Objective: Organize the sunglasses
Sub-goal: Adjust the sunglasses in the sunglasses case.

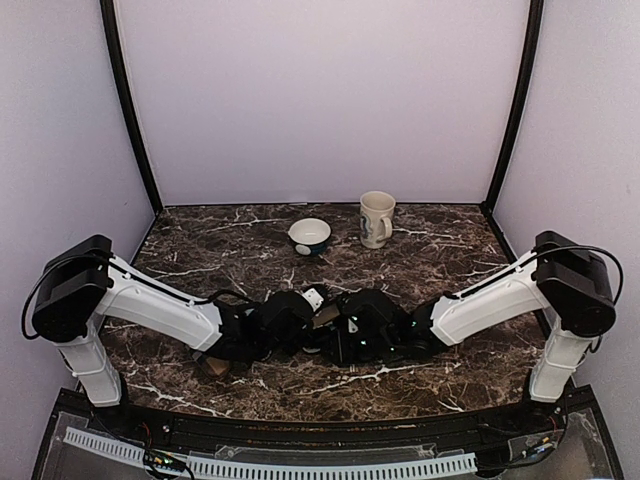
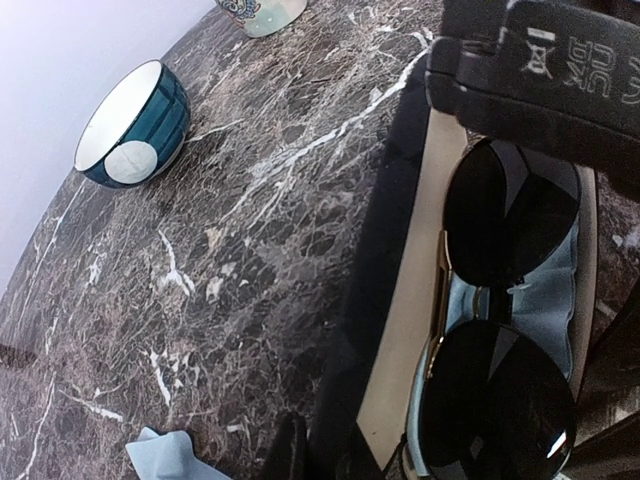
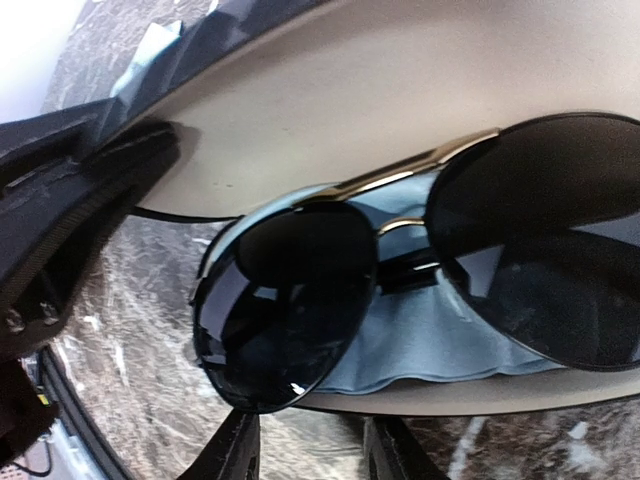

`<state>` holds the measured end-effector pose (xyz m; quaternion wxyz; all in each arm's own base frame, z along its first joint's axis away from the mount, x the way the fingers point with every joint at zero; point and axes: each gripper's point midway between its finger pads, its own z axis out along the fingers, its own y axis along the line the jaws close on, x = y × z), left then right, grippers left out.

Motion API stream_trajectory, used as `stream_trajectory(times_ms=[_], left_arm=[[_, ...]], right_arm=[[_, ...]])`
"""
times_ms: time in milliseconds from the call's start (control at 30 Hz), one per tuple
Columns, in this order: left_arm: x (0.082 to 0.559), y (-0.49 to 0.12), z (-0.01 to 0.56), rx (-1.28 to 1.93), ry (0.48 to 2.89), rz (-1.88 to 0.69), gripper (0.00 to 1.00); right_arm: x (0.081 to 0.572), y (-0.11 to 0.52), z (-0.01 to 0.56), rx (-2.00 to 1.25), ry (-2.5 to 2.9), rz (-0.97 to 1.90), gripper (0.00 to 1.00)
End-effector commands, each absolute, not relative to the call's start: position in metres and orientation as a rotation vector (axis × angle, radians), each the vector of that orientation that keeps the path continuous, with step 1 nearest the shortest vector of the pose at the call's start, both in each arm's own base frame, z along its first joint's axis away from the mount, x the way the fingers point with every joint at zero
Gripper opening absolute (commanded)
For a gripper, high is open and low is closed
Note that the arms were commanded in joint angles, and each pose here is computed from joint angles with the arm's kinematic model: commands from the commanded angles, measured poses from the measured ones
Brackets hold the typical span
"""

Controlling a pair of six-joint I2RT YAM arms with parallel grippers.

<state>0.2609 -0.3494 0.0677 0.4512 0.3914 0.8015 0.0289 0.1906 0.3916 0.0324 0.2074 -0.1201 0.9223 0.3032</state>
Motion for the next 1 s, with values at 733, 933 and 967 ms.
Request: stream_trajectory(times_ms=[733,933,967], left_arm=[[0.259,-0.366,0.076,0.956,1.973,0.038,0.00],[0.259,-0.366,0.077,0.955,1.973,0.033,0.00],[0.259,-0.366,0.077,0.956,1.973,0.033,0.00]], right_arm=[[0.177,0.392,0.059,-0.367,2.489,1.164,0.39],[0.185,0.386,0.074,-0.338,2.417,1.210,0.39],[0.188,0.387,0.075,-0.333,2.411,1.213,0.39]])
